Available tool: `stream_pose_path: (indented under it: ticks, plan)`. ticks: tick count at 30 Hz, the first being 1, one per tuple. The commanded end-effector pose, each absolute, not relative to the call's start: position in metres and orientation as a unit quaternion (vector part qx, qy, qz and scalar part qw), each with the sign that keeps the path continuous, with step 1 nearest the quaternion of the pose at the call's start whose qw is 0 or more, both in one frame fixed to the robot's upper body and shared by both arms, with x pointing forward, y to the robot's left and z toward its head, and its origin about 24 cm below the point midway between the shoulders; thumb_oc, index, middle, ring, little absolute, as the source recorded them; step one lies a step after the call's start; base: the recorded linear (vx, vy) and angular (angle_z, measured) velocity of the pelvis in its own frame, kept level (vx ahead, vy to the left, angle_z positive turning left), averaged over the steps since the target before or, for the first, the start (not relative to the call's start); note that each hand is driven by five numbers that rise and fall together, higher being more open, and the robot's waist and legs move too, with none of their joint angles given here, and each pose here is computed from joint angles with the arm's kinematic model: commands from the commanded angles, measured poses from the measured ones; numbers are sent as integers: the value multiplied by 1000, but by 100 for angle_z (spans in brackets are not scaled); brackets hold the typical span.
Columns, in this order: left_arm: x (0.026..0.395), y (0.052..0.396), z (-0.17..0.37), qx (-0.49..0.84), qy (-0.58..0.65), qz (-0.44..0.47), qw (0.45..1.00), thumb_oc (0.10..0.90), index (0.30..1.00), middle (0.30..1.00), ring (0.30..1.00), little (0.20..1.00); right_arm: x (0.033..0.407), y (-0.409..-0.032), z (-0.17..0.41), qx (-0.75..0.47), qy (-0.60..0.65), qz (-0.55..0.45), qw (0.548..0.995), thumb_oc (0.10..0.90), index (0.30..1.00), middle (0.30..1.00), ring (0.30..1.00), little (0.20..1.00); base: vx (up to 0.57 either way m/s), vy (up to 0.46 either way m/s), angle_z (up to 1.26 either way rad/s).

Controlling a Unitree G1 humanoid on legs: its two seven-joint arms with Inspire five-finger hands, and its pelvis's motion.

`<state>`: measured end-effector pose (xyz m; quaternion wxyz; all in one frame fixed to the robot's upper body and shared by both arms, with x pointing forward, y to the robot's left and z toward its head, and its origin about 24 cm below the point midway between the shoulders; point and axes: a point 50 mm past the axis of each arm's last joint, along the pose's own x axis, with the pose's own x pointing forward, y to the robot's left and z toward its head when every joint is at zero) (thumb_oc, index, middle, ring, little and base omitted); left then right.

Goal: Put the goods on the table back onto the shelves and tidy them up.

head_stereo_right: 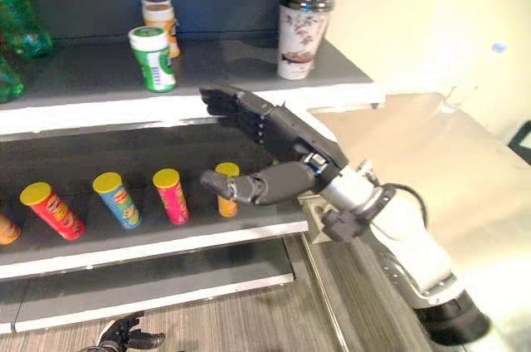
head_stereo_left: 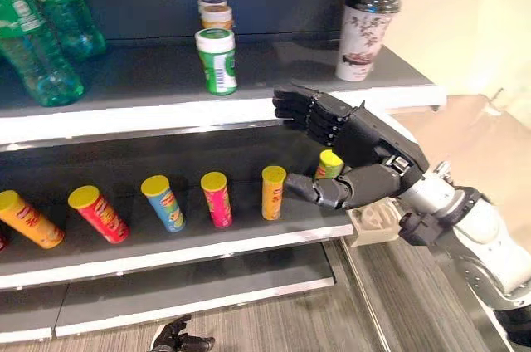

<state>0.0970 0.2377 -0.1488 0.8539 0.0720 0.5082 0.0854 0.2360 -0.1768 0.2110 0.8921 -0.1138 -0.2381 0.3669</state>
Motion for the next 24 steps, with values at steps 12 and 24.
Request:
stream_pose_path:
  ticks: [12, 24]
  plan:
    - [136, 225, -135, 117, 433, -10, 894, 800, 900, 900, 900, 900, 204, -198, 217, -105, -196, 429, 876, 800, 900, 900, 900, 900, 3, 0, -7]
    - [139, 213, -130, 113, 411, -39, 904, 800, 900, 900, 900, 900, 193, -274, 112, -228, 103, 299, 921, 800, 900, 900, 900, 900, -1, 3, -2]
